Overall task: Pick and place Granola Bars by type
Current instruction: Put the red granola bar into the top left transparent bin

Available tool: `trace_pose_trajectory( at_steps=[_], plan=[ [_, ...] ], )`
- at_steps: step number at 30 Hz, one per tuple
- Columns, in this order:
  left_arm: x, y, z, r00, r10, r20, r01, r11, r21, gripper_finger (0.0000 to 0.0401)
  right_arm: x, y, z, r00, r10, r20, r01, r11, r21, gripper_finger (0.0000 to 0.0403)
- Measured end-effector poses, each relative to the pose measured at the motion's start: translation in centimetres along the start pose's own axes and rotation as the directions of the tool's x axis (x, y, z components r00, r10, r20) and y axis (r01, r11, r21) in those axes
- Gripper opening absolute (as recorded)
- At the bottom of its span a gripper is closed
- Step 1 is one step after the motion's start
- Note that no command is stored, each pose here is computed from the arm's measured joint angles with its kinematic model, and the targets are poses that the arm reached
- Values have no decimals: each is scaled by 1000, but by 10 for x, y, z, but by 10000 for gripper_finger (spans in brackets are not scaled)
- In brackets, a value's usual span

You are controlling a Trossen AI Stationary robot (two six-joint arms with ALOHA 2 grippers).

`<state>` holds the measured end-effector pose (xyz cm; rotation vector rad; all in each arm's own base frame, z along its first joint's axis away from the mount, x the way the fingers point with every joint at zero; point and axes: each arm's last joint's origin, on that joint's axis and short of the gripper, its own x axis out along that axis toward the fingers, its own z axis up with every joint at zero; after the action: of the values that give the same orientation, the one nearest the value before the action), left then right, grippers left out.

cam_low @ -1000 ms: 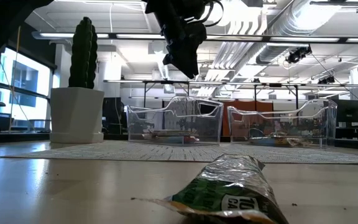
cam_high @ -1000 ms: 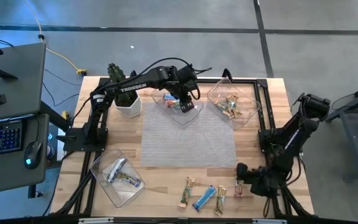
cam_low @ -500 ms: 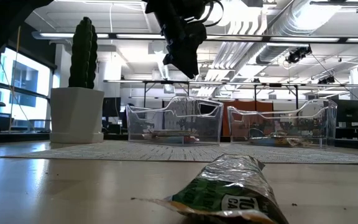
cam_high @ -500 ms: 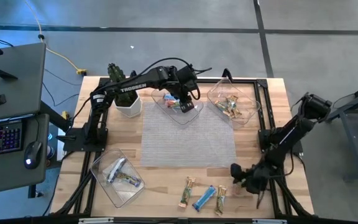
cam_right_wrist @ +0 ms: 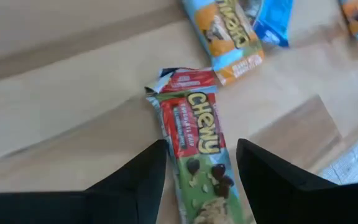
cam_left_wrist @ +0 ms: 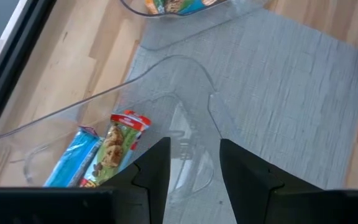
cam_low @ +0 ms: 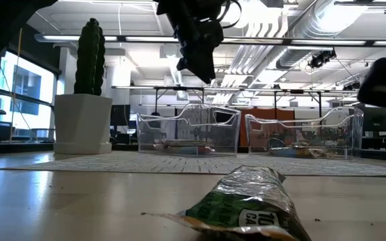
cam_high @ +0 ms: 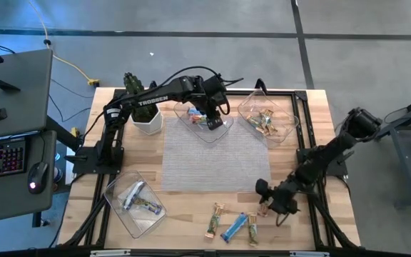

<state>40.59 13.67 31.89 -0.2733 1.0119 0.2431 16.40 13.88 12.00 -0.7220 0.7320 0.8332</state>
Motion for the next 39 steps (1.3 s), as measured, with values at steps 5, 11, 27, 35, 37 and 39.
trace_pose_trajectory(
  at_steps=[5,11,27,35,37,39],
  plan=[
    [0,0,0,1000,-4,0,4,1000,0,133,0,-14,-7,1000,10,6,-10,998,60,181],
    [0,0,0,1000,-5,0,5,1000,0,133,-1,-20,-11,994,97,54,-101,991,87,181],
    [0,0,0,1000,9,0,-9,999,49,133,-1,-28,-14,998,43,48,-51,981,187,80],
    [0,0,-2,1000,10,-18,-9,998,59,133,-12,-61,9,943,-322,-80,328,941,80,72],
    [0,1,-4,999,13,-38,-10,998,59,133,-17,-75,12,890,-436,-133,439,898,-6,71],
    [-1,2,-7,997,23,-73,-18,997,69,133,-24,-93,12,826,-531,-187,530,846,-61,71]
  ],
)
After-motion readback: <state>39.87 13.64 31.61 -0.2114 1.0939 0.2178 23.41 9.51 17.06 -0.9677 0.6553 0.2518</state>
